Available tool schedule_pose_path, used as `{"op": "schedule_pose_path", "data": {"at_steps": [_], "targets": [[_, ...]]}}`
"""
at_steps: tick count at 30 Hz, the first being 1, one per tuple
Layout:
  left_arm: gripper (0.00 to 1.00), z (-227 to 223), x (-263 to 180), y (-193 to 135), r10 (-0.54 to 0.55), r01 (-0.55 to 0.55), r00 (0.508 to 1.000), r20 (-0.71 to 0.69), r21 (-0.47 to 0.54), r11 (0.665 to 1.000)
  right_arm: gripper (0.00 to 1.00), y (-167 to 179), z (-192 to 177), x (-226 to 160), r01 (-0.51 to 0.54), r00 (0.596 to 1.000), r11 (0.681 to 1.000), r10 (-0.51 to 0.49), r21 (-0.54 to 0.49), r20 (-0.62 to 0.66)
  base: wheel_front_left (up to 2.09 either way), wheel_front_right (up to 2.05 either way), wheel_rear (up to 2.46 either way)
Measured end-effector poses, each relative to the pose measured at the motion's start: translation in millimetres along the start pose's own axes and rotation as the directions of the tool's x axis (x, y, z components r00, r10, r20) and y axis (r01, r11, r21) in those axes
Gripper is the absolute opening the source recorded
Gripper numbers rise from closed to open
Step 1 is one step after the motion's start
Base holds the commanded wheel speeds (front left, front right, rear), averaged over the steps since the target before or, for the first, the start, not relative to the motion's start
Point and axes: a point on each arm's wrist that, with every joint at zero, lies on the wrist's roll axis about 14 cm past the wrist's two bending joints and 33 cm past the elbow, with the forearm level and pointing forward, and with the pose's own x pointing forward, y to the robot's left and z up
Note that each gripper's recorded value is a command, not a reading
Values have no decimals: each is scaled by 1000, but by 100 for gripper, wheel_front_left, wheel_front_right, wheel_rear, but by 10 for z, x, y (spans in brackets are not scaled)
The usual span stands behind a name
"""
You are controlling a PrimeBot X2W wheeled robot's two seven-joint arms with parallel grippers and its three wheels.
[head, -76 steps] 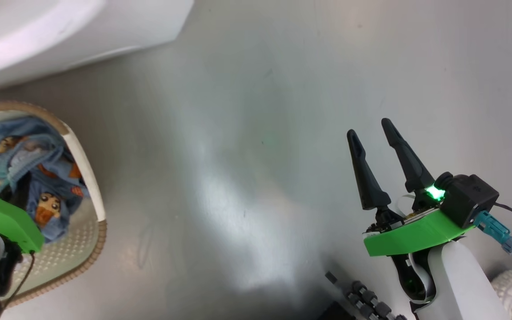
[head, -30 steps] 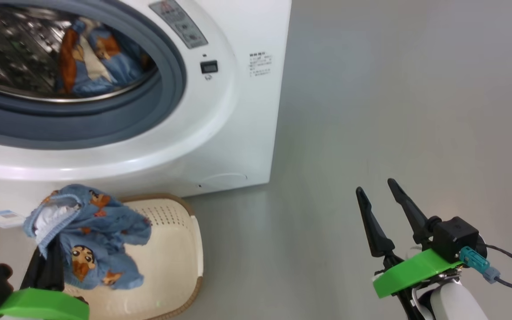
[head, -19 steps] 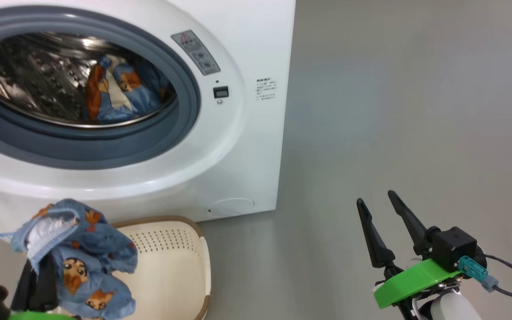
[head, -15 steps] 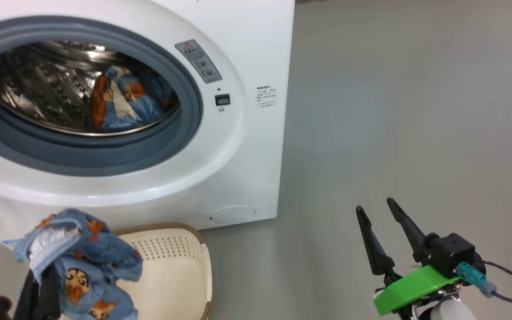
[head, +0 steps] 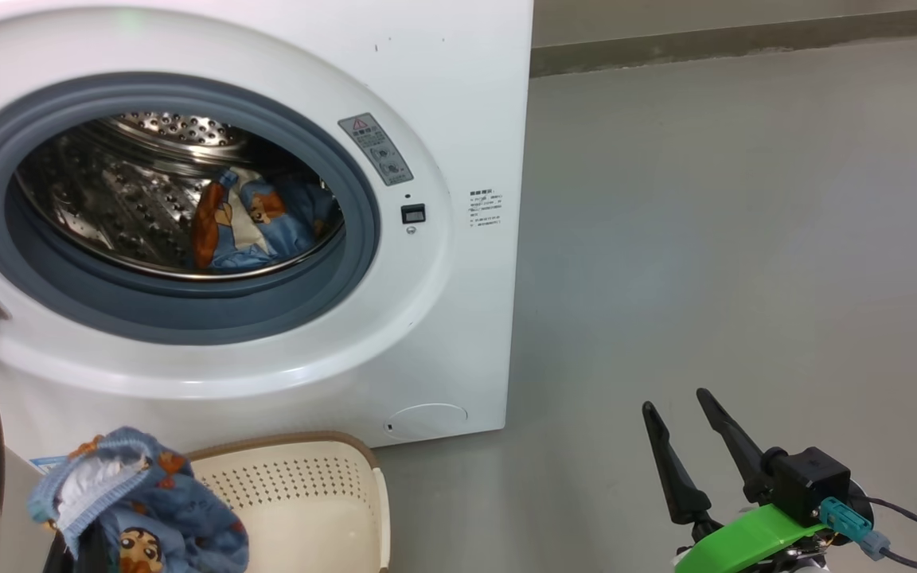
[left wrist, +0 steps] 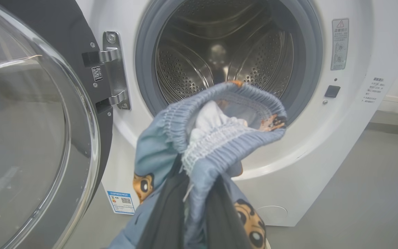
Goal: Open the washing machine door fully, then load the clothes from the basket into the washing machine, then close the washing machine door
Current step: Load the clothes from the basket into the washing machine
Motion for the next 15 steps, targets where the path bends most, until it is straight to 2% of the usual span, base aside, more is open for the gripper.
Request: {"op": "schedule_pose_path", "data": {"at_steps": [15], "targets": [[0, -51, 21, -58, -7, 6, 1000, -12, -14, 1000, 100, -29, -28, -8, 9, 1000, 1000, -9, 2, -8, 0, 0, 0]]}}
